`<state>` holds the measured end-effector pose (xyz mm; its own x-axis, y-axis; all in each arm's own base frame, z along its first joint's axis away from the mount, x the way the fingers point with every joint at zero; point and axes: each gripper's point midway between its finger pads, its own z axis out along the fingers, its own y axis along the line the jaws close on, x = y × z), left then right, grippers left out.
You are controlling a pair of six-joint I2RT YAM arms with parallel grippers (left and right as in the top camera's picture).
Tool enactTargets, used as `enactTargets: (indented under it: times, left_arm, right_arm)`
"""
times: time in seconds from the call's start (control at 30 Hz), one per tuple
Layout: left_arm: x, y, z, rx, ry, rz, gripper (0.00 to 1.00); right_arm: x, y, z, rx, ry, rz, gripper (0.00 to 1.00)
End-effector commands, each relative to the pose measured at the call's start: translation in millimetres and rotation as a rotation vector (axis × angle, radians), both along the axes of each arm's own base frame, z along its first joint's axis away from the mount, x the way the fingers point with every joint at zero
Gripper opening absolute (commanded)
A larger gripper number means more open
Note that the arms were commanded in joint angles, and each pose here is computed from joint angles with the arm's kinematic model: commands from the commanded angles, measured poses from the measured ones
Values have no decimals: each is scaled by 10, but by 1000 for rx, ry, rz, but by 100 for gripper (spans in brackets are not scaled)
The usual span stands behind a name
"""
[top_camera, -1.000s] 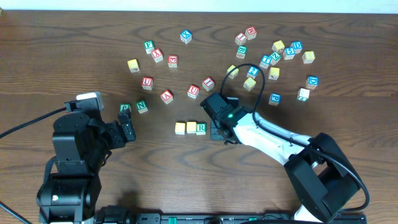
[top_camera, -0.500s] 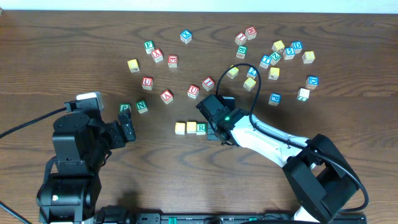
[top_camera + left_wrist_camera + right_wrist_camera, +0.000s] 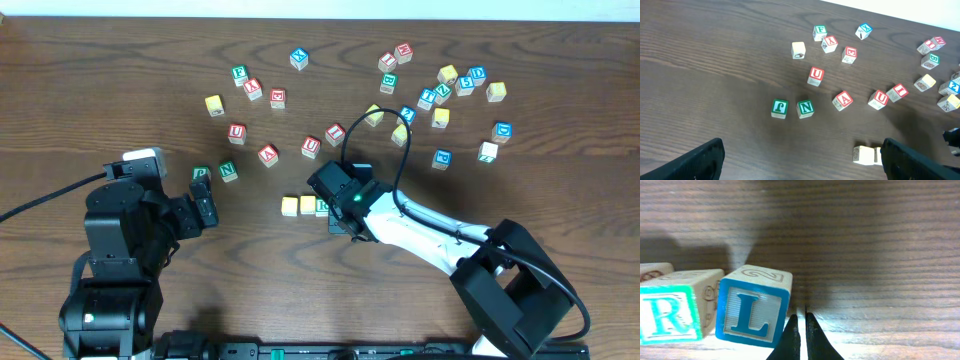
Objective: Spell out CORL
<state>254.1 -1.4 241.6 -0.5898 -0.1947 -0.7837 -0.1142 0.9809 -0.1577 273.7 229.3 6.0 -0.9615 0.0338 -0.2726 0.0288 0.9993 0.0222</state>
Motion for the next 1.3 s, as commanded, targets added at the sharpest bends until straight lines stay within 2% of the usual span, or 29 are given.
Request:
enactTargets:
  times: [0.0, 1.27]
  left_arm:
    - [6, 30, 109, 12, -26, 8, 98]
    - [6, 30, 109, 12, -26, 8, 98]
  right_arm:
    - [97, -25, 29, -33, -56, -22, 1]
    - [223, 79, 76, -12, -113, 39, 1]
